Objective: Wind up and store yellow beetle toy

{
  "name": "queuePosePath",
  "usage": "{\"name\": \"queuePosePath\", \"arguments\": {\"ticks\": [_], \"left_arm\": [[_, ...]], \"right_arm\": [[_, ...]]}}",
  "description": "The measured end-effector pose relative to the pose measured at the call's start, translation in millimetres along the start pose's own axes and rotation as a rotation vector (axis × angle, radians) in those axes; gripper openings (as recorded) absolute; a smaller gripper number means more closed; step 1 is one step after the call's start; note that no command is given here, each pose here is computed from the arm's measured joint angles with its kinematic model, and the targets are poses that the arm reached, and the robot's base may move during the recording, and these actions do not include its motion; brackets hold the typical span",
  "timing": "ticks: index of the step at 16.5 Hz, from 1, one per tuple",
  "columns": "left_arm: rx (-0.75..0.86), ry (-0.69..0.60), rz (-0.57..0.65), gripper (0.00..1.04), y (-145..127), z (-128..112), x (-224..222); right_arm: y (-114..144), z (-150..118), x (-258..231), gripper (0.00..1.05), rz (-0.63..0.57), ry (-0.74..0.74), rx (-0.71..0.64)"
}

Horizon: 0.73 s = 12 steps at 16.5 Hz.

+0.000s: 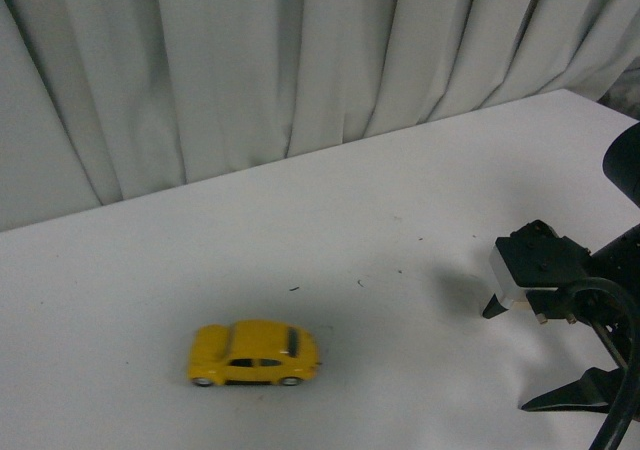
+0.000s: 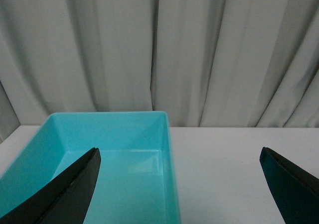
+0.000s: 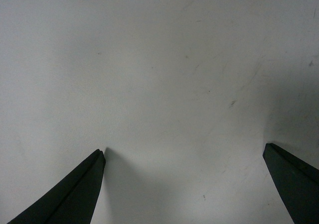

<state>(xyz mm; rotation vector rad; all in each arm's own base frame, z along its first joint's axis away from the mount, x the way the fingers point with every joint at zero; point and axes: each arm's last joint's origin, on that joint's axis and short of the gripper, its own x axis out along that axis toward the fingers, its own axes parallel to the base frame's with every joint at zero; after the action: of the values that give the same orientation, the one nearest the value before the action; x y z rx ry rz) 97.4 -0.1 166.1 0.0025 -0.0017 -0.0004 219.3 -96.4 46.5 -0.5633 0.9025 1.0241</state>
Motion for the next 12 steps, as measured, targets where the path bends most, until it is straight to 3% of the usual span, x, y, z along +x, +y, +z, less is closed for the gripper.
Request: {"name": "queuePosePath", "arguments": {"ticks": [9, 12], "left_arm": [[0.0, 0.0, 0.0, 0.98, 0.0, 0.0, 0.0], [0.0, 0.0, 0.0, 0.98, 0.0, 0.0, 0.0]], "right_arm": [[-3.0, 16.5, 2.2, 0.98, -0.006, 0.005, 0.003], [-22.3, 36.0, -19.3, 0.98, -0.105, -0.013, -0.038]]}}
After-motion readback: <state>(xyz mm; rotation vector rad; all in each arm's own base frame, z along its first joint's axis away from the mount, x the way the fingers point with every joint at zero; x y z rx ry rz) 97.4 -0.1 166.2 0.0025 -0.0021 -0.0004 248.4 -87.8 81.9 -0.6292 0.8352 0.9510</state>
